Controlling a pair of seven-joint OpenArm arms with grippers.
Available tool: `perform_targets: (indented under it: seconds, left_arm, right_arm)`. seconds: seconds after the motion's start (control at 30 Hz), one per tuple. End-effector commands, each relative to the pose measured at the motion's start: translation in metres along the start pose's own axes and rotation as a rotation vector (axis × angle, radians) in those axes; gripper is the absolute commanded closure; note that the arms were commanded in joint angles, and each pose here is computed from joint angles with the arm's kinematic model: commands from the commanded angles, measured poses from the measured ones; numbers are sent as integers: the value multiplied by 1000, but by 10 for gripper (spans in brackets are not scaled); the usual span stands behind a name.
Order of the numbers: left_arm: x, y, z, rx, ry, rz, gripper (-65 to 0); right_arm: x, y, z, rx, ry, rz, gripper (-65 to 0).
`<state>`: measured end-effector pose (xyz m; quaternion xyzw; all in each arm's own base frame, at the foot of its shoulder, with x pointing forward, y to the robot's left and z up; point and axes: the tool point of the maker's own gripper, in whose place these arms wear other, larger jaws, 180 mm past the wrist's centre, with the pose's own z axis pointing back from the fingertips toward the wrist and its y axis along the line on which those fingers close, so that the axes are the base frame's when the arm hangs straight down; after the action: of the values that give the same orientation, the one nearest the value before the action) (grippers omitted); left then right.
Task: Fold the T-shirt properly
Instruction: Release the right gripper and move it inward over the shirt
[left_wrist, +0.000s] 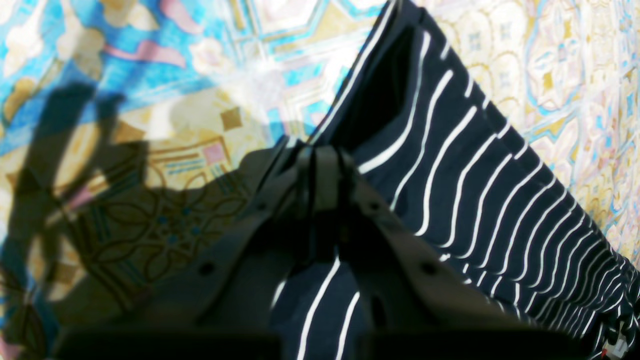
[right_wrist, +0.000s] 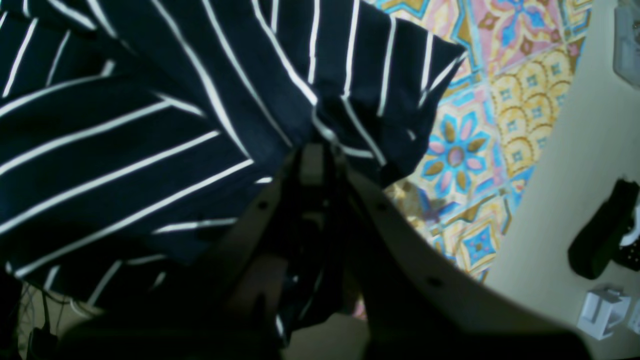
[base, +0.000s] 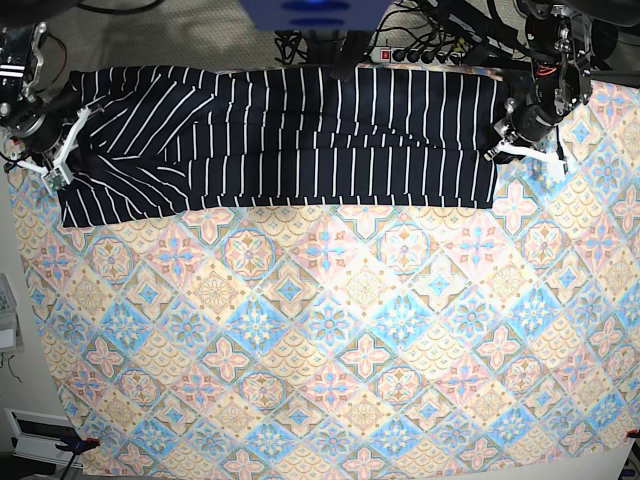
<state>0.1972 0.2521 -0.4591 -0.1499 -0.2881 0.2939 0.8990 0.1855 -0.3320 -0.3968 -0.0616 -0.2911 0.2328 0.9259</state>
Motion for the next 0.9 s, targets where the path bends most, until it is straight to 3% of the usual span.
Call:
perform_targets:
  seconds: [0.0,0.13,0.37,0.53,0.77,0.87]
  left_arm:
    - [12,-2,3,-11,-29,-14,0]
    - [12,-3,3,-12,-30,-14,0]
    - [18,-7,1,-22,-39,-15,0]
    - [18,-7,1,-22,-39,-15,0]
    - [19,-8,1,-23,-41,-16,0]
    - [19,-8,1,-24,-43,-16,-16]
  right_arm:
    - [3,-6,5,-10,-11,17,-2]
    - [4,-13,3,-29,-11,16,-7]
    - [-19,-17,-4,-94,114,97,-73]
    - [-28,-23,2,-151,106,15,-75]
    - [12,-48,5,-234,-28,-32,-75]
    - [42,-25,6,-169,-129,-26,-73]
